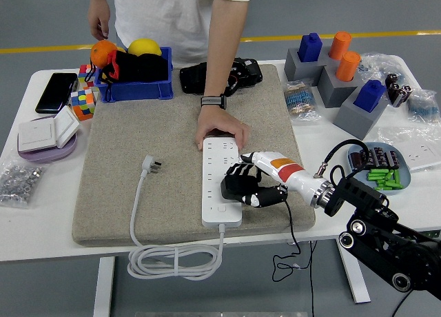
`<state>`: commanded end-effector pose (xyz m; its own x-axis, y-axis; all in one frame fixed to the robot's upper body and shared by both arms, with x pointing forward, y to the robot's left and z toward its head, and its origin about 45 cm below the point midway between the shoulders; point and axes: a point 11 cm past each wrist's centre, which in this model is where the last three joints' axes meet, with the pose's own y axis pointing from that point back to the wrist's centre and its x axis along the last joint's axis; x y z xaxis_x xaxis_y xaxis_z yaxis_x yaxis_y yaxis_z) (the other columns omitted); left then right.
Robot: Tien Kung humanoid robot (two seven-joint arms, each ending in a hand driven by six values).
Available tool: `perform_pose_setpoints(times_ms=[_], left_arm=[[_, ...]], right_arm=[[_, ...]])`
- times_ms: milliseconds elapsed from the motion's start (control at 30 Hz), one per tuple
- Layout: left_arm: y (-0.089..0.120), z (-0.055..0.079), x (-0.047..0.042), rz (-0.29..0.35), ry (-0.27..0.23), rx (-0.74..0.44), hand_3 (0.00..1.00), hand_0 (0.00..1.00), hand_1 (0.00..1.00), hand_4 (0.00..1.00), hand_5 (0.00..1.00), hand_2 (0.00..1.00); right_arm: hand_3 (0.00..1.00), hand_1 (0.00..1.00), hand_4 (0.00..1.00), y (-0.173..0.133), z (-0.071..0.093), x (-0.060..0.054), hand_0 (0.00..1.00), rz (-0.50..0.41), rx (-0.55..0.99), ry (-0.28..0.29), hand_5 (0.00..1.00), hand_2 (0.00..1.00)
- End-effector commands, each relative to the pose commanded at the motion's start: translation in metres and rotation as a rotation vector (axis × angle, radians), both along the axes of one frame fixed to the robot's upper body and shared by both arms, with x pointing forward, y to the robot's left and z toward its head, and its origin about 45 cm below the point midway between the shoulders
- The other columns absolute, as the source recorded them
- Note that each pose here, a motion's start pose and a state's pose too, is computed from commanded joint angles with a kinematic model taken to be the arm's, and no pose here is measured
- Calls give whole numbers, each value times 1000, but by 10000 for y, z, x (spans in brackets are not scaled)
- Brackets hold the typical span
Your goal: Press the white button,pick up the black plug,place it near the board,insert it into the board
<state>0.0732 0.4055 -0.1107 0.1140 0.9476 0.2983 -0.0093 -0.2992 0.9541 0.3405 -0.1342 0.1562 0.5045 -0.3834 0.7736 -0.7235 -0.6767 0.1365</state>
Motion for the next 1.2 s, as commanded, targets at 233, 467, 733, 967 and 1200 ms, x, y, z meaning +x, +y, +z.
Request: perform_pose_setpoints(times_ms=[233,467,733,967,1200], left_arm=[[4,4,17,-2,-3,1,585,474,499,565,269,500],[7,4,11,-1,-1,1,585,474,498,564,269,500],[1,2,12,-2,-2,0,585,474,497,564,269,500],[-2,4,25,-2,-5,-1,585,474,498,563,265,500],[2,6,29,-3,-4,0,585,474,498,563,265,499]], right_arm=[[486,254,739,56,29,20,332,20,-16,-14,2,281],[487,254,739,105,17,12,332,41,-37,-17,2,281],[487,253,742,114,9,12,332,46,-41,-19,2,281],[487,253,740,119,-38,-1,331,53,-52,-12,2,280],[488,253,741,118,-104,-6,331,59,-62,0,2,280]])
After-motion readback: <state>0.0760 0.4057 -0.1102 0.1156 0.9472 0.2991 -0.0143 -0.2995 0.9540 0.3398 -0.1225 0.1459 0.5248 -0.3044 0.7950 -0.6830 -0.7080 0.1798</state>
